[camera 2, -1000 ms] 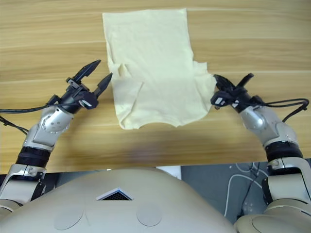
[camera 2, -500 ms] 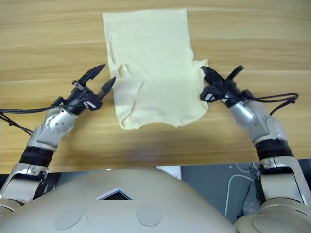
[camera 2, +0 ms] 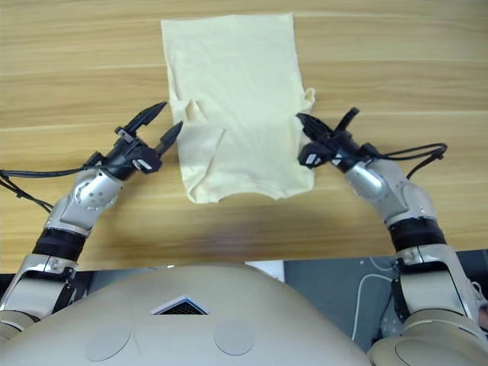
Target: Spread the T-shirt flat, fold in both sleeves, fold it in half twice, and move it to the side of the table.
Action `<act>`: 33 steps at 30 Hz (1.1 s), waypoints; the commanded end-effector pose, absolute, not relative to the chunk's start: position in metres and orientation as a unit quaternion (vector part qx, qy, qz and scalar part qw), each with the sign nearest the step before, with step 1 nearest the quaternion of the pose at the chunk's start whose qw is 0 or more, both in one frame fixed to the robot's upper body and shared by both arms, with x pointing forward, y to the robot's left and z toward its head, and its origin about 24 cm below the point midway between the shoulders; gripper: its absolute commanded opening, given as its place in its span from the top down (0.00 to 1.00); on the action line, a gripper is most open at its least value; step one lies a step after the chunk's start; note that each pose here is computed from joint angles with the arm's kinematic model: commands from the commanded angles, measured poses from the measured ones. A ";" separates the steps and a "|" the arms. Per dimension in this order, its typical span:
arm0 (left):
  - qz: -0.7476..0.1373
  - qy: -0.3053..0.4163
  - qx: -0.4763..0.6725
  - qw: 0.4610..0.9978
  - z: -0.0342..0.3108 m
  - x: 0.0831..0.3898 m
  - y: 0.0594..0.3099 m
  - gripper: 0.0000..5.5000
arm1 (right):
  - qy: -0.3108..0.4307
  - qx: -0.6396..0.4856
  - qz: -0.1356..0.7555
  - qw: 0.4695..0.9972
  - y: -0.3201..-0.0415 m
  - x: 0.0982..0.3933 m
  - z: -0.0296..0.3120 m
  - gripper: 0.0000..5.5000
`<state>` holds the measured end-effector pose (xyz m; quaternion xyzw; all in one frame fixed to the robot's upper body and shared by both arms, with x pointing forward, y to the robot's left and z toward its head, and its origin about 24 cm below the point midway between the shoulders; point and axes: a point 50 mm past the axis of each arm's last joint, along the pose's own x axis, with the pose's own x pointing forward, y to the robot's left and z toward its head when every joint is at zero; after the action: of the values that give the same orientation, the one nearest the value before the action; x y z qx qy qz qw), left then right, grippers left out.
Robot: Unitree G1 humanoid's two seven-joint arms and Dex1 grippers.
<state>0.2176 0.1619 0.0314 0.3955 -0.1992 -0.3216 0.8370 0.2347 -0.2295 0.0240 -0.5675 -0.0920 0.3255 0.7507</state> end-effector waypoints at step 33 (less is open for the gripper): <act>-0.531 -0.003 0.483 0.696 0.010 0.169 0.212 0.41 | 0.073 -0.579 0.404 0.704 -0.293 0.171 0.029 0.56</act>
<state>0.1814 0.2144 0.0220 0.4879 -0.0374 -0.4932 0.7192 0.1844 -0.2901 0.0386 -0.5801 0.0276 0.3607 0.7299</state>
